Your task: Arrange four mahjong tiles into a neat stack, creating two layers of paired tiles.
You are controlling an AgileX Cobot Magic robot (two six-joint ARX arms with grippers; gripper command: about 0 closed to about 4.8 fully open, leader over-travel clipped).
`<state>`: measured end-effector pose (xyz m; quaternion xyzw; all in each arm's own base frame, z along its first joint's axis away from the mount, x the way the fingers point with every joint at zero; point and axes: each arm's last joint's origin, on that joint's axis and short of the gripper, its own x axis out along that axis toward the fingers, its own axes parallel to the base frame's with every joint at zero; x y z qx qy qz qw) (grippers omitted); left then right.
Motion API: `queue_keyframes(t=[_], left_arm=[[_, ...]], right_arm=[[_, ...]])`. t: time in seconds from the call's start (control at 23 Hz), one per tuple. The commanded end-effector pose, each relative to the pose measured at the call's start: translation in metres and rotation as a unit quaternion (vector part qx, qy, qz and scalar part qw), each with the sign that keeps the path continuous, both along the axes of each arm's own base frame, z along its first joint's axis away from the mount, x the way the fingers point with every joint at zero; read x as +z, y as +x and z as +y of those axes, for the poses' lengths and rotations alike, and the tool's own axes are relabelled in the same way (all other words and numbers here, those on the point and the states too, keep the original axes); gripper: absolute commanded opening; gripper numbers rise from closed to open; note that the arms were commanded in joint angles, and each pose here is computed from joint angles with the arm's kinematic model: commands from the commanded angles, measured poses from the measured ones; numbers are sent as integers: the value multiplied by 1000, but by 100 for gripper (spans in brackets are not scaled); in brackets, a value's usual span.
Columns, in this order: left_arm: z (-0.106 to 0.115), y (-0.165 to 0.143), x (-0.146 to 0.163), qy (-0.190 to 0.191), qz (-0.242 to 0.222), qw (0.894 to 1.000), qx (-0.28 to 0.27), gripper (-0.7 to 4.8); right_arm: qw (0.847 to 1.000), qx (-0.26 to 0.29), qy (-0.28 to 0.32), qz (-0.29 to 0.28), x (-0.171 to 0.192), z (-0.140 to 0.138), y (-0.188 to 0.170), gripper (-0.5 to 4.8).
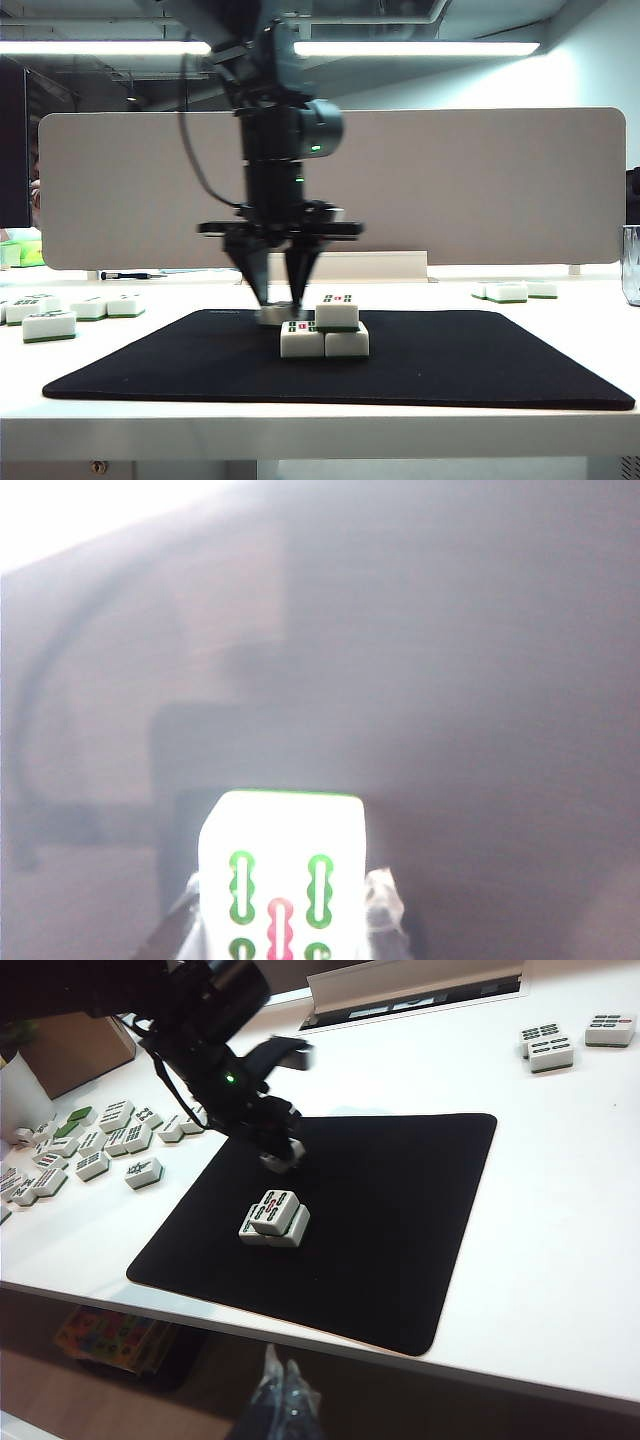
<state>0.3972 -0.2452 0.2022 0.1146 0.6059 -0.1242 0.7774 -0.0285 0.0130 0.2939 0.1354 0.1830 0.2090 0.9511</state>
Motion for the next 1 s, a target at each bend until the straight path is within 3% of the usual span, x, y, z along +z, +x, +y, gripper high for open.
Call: queue_keyframes(t=[0.04, 0.22, 0.44, 0.52, 0.61, 0.7, 0.83, 0.91, 1.0], left_arm=[[25, 4, -1, 17, 36, 996, 82, 111], [42, 9, -2, 17, 56, 988, 146, 118], [41, 7, -2, -33, 93, 972, 212, 127], [41, 7, -1, -34, 95, 972, 211, 190], [42, 7, 2, -33, 98, 972, 211, 299], [42, 7, 12, -33, 96, 974, 205, 311], [44, 5, 34, -14, 97, 988, 118, 311], [46, 3, 51, 0, 91, 996, 26, 310], [47, 3, 57, 27, 68, 996, -48, 310]], right_arm=[[1000, -1, -1, -13, 1, 0, -2, -1], [1000, -1, -1, -13, 1, 0, -2, -1], [1000, -1, -1, -13, 1, 0, -2, -1], [1000, 0, -1, -13, 1, 0, -2, -1], [1000, -1, -1, -13, 1, 0, -2, -1], [1000, 0, -1, -13, 1, 0, -2, -1], [1000, -1, -1, -13, 1, 0, -2, -1], [1000, 0, -1, -13, 1, 0, -2, -1], [1000, 0, -1, -12, 1, 0, -2, -1]])
